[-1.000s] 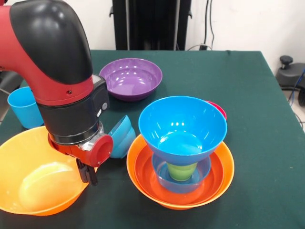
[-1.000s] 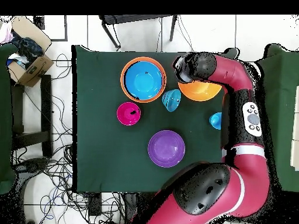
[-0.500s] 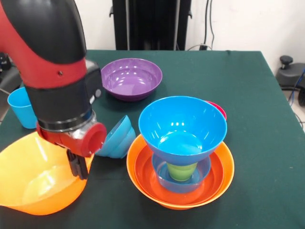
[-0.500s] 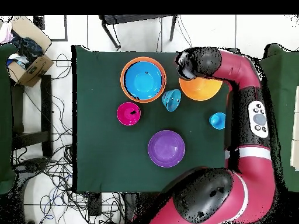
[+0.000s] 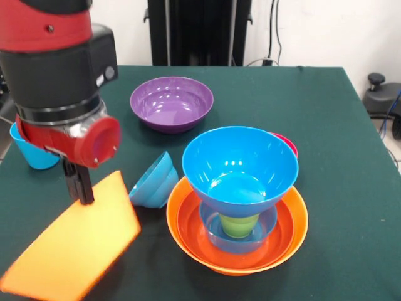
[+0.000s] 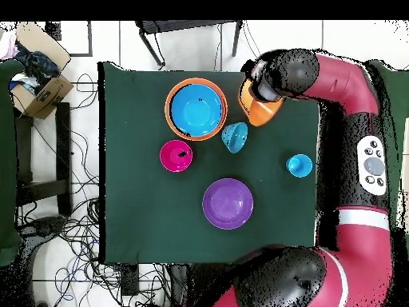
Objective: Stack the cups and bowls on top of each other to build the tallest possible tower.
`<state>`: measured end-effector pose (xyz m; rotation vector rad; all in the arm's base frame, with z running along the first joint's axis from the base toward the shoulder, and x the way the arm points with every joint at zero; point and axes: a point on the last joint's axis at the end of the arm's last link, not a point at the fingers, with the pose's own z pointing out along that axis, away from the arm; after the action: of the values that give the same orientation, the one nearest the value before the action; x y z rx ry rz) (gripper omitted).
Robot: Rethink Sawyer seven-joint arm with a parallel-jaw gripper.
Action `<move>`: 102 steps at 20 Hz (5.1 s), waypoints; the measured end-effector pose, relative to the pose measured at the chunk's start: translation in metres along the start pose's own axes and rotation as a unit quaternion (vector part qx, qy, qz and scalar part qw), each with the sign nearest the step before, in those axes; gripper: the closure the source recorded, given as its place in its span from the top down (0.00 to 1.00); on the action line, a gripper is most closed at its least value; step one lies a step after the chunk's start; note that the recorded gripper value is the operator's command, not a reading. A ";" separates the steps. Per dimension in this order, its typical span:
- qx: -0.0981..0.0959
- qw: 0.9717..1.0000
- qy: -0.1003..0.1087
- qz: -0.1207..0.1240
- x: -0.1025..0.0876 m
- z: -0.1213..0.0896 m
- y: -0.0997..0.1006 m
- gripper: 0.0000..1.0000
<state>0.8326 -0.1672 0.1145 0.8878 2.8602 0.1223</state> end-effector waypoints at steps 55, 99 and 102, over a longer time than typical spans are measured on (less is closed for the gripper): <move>0.052 0.999 -0.009 -0.009 -0.020 -0.093 -0.017 0.00; 0.045 0.998 -0.002 -0.033 0.026 -0.090 -0.016 0.00; 0.045 0.998 -0.004 -0.034 0.026 -0.092 -0.016 0.00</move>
<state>0.7881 -0.1689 0.2001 0.8047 2.9052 -0.0166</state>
